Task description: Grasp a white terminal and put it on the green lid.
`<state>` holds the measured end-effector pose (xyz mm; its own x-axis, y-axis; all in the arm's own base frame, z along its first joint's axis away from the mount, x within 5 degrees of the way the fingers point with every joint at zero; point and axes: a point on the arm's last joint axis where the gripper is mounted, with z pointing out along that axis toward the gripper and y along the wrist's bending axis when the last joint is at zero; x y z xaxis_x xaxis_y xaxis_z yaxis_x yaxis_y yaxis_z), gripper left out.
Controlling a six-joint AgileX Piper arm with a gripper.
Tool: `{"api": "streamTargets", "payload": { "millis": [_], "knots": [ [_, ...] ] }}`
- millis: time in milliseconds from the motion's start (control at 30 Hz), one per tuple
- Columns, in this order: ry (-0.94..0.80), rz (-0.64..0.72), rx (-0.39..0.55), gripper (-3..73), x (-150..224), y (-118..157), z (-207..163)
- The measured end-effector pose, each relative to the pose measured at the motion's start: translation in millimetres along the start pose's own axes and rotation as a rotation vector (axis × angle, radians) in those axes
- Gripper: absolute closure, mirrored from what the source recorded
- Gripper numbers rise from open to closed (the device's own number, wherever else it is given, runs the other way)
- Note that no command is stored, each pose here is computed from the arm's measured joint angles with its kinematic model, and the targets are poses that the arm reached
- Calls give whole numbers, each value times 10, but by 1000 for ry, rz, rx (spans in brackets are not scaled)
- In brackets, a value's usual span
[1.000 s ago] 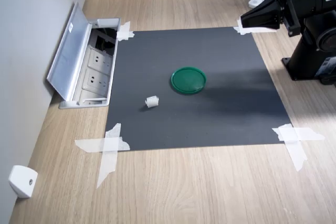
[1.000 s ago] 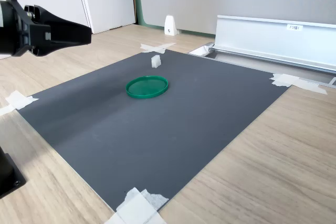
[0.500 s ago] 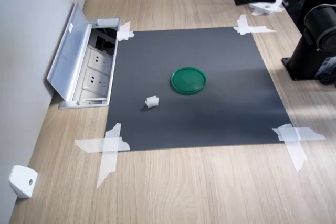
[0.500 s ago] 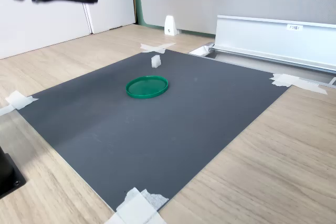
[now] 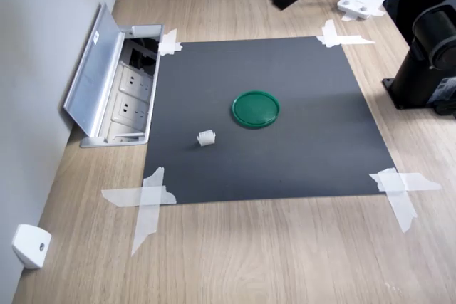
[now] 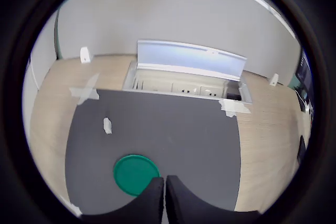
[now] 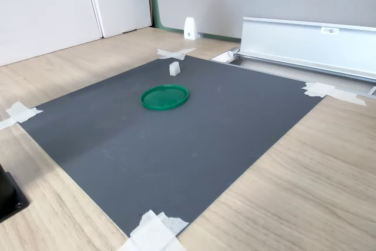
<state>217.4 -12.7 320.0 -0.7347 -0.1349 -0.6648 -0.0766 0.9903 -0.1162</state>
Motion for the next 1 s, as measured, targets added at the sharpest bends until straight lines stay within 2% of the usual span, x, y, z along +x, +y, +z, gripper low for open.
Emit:
{"api": "streamTargets", "payload": {
  "millis": [200, 300, 467, 533, 767, 867, 1000],
  "knots": [
    [151, -104, -39, 698, -460, -87, 603],
    [232, -104, -70, 652, -570, -99, 842],
    [292, -80, -117, 499, -640, -78, 1090],
    [305, -82, -134, 407, -641, -33, 1139],
    [323, -142, -205, 106, -673, 460, 1154],
    [320, -82, -211, 44, -690, 610, 1149],
    [348, -102, -221, 23, -653, 798, 1246]
  ]
}}
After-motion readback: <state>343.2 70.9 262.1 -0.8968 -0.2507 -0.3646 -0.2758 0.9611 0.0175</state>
